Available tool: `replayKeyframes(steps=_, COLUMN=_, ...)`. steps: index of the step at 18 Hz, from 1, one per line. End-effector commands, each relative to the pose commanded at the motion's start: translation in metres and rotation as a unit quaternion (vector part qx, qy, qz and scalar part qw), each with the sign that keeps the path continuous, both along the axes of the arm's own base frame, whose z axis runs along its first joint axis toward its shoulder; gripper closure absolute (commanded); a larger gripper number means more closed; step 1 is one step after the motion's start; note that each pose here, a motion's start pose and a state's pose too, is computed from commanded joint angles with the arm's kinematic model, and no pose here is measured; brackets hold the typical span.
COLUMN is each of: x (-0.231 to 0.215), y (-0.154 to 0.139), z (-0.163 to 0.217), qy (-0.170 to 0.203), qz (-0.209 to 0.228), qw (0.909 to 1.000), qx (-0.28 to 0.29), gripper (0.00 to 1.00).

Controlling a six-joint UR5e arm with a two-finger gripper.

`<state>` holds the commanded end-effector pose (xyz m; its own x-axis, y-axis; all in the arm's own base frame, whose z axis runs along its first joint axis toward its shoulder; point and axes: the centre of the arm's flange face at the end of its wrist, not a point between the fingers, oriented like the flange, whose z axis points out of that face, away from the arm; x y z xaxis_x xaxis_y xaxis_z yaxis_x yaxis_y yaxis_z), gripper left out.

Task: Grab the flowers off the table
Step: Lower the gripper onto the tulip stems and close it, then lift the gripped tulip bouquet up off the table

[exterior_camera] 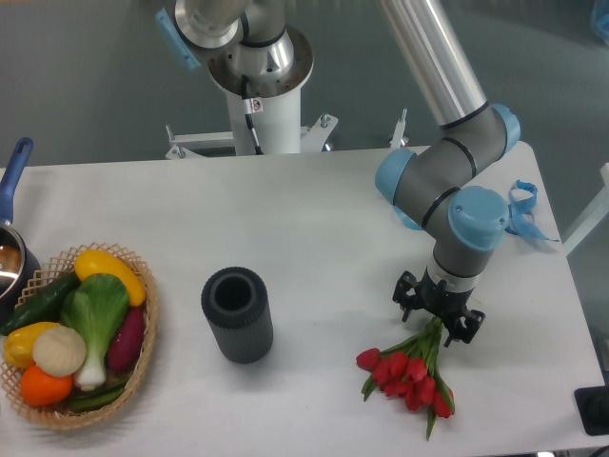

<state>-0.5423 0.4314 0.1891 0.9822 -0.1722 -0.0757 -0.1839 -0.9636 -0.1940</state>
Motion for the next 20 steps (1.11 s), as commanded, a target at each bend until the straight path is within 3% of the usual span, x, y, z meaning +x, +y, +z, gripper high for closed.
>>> replayKeyframes(steps=7, x=-0.005, y=0.002, z=0.005, qy=-0.001, qz=0.034, qw=0.9994, qx=0.005, gripper=0.72)
replayKeyframes(steps=10, x=-0.005, y=0.003, z=0.011, qy=0.003, qz=0.034, qw=0.9994, qx=0.007, gripper=0.76)
replayKeyframes(steps=11, x=-0.004, y=0.002, z=0.013, qy=0.003, qz=0.036, qw=0.9993, qx=0.008, gripper=0.84)
replayKeyframes(steps=15, x=-0.005, y=0.001, z=0.023, qy=0.007, qz=0.045, qw=0.9989, qx=0.013, gripper=0.85)
replayKeyframes(steps=20, x=0.010, y=-0.007, z=0.101, qy=0.042, qz=0.047, qw=0.9968, qx=0.050, gripper=0.85)
